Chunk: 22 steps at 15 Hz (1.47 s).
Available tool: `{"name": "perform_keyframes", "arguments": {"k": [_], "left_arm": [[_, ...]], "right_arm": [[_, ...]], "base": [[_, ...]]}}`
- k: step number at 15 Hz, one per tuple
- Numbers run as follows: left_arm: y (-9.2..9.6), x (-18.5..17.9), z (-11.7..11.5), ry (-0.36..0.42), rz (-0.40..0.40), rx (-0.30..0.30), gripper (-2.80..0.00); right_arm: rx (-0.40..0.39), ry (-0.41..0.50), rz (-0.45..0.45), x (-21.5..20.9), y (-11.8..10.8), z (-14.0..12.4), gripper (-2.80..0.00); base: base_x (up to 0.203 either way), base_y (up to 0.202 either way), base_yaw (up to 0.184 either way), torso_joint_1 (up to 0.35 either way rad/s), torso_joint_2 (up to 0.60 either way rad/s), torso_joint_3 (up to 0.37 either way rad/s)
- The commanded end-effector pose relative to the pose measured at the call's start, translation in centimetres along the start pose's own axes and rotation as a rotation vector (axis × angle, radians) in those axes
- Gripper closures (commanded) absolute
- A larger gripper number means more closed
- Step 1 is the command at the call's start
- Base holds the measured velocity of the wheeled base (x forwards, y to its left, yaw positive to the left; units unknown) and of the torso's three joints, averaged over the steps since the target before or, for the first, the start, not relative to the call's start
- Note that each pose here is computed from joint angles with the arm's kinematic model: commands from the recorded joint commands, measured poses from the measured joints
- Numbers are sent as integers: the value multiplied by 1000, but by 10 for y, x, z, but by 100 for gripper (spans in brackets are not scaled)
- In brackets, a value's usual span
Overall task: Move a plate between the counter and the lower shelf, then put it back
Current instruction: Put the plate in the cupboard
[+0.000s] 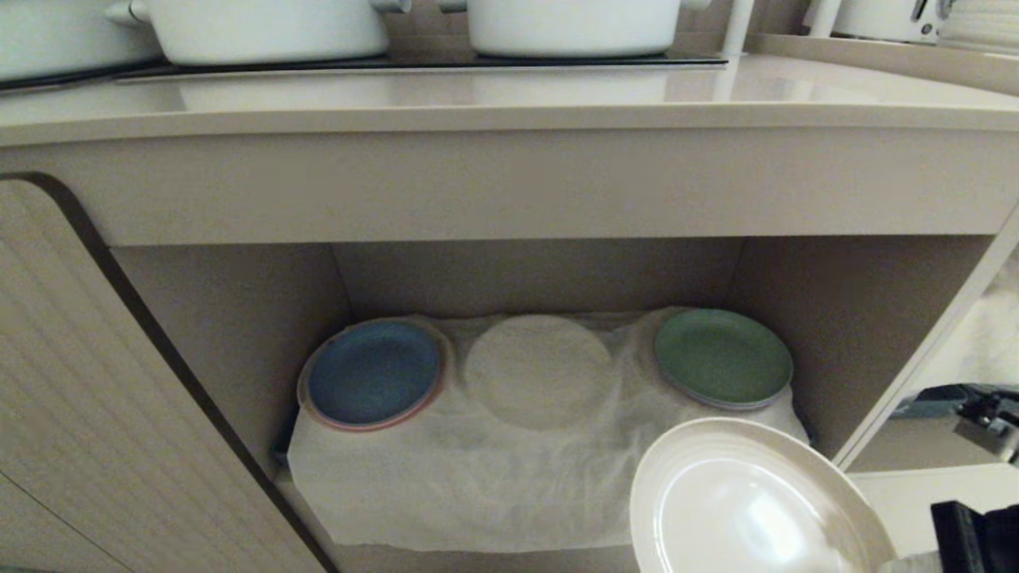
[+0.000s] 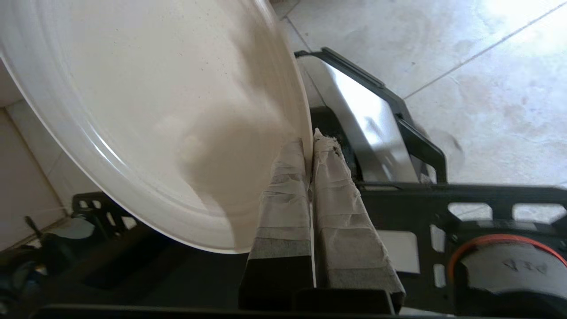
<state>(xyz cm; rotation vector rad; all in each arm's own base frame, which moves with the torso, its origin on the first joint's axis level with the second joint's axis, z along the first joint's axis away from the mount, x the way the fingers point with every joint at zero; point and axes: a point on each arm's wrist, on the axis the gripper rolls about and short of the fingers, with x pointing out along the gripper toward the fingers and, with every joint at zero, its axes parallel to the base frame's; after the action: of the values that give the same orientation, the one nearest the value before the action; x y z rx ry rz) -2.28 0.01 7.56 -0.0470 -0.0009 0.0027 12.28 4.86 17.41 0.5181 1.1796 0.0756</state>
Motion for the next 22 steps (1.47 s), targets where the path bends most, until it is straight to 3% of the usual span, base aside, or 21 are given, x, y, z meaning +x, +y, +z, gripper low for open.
{"name": "perform_keyframes", "arguments": {"k": [1,6,11,22], "left_arm": [[0,0,0,-1,0,-1,0],[0,0,0,-1,0,-1,0],[0,0,0,-1,0,-1,0],[0,0,0,-1,0,-1,0]], "right_arm": [[11,35,-19,12,11,16,0],[10,48,-7,34,37,52,0],[16,126,15,62,55,78,0],[-35,159,47,107,73,82,0]], "base": [[0,0,0,0,0,0],[0,0,0,0,0,0],[0,0,0,0,0,0],[0,0,0,0,0,0]]}}
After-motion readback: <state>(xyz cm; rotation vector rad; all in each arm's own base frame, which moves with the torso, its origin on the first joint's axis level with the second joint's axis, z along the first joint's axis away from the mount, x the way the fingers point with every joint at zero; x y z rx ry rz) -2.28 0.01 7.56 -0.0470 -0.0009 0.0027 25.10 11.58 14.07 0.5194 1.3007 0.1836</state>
